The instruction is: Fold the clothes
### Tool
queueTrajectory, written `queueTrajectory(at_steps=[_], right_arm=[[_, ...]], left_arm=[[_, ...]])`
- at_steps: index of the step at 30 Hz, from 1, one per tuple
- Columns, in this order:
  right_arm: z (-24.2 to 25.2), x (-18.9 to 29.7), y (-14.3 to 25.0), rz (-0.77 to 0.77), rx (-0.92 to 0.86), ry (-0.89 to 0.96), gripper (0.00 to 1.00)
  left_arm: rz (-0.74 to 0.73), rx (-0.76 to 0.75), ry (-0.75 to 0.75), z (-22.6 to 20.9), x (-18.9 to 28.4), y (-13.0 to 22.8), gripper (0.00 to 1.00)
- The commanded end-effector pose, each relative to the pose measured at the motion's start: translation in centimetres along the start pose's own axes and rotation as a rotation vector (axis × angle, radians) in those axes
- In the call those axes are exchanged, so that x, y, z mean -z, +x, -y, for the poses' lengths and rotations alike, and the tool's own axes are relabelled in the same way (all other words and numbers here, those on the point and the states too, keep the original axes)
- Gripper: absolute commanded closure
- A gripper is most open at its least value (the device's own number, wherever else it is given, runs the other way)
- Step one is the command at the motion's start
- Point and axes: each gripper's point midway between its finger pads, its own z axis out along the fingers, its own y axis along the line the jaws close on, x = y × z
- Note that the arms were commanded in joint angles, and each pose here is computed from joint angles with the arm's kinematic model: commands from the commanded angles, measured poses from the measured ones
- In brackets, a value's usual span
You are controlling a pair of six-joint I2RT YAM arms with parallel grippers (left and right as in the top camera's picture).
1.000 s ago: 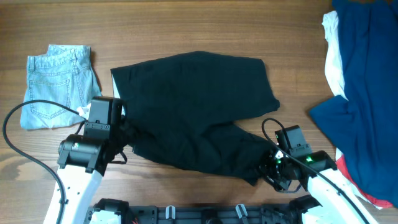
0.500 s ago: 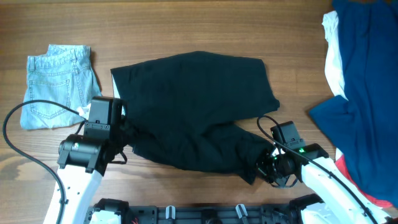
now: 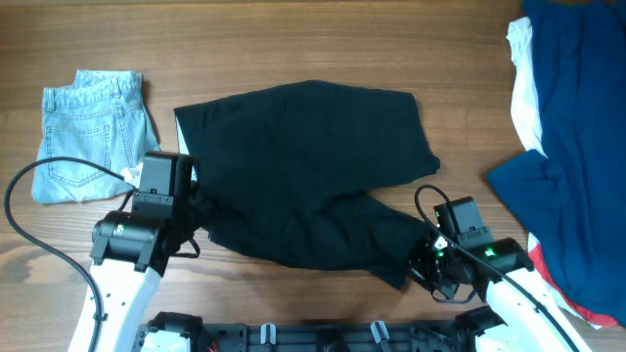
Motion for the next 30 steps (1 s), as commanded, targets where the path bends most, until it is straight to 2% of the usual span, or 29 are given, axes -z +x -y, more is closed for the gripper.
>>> queueTrajectory(at_steps=[1,11,15,22,25,30], right_arm=[[-1.0,1.7,-1.5,0.084,0.055,0.006,0.94],[-0.9,2.0,-1.3,0.074,0.074,0.019,0.91],[-0.7,2.0,-1.2,0.074,0.077,0.026,0.96],[-0.9,2.3,-2.2,0.126,0.085,0.032,0.96],[-2.2,3.5,-3.1,0.168,0.108,0.011,0.96],[-6.6,9.4,-6.0,0.343,0.208,-0.036,0.96]], left_arm=[[0.023,0.015,0.001,0.1,0.4,-0.7,0.96],[0.023,0.015,0.001,0.1,0.4,-0.7,0.96],[0.023,0.015,0.001,0.1,0.4,-0.7,0.96],[0.022,0.015,0.001,0.1,0.4,-0.7,0.96],[0.018,0.014,-0.003,0.0,0.4,-0.6,0.96],[0.054,0.011,0.009,0.3,0.6,-1.3,0.96]])
